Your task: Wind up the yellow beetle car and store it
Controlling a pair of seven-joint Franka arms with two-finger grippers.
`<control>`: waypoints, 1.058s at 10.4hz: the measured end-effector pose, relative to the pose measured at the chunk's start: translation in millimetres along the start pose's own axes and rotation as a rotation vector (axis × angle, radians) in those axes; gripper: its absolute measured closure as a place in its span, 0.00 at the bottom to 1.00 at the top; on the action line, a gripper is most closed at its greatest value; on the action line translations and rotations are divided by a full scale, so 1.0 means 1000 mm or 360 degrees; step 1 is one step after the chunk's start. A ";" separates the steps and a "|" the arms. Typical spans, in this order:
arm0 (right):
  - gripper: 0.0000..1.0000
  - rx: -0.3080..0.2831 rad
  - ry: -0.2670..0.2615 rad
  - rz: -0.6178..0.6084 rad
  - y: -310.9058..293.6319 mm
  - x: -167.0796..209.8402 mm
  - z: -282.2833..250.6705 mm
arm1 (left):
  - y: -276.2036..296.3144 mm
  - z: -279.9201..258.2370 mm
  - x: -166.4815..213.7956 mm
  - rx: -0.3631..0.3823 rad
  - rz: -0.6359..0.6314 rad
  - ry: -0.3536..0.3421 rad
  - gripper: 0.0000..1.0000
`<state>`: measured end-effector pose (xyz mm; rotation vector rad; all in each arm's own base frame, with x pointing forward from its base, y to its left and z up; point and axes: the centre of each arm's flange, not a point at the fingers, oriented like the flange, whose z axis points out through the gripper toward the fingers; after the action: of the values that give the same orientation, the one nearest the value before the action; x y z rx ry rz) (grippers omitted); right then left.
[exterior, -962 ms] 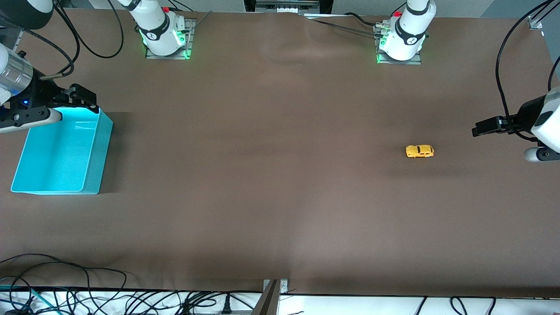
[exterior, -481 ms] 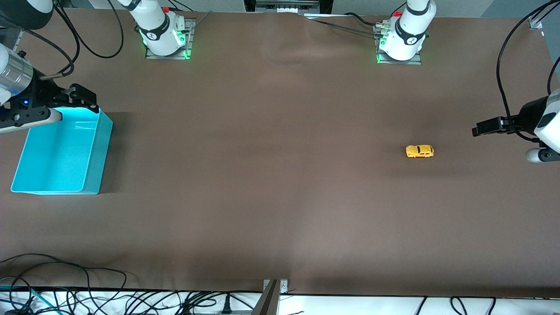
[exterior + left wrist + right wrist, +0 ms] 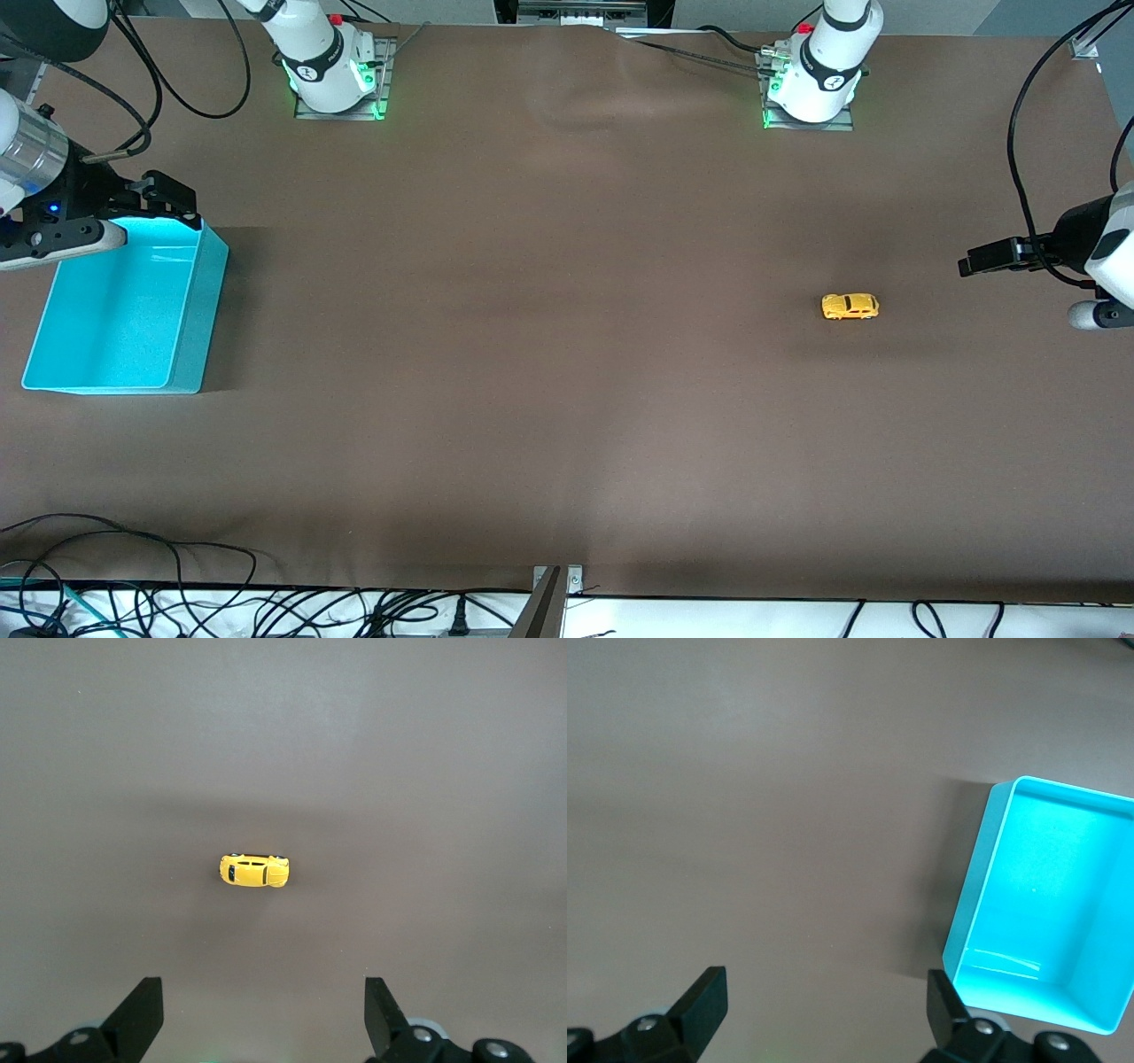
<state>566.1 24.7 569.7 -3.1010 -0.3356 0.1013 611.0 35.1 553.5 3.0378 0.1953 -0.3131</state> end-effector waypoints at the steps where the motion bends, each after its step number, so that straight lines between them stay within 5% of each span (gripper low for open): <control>1: 0.00 0.0000 0.0000 0.0000 0.000 0.000 0.000 | -0.002 0.000 0.000 -0.0001 -0.0005 -0.0001 0.00; 4: 0.00 0.0000 0.0000 0.0000 0.000 0.000 0.000 | -0.006 0.000 0.000 -0.0003 -0.0018 -0.0001 0.00; 6: 0.00 0.0000 0.0000 0.0000 0.000 0.000 0.000 | -0.014 0.001 0.001 -0.0006 -0.0202 -0.0005 0.00; 11: 0.00 0.0000 0.0000 0.0000 0.000 0.000 0.000 | -0.020 0.045 0.007 0.0069 -0.1425 -0.0121 0.00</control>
<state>566.1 24.7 569.7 -3.1009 -0.3358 0.1013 606.2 51.6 507.1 2.7564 1.5426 -0.4707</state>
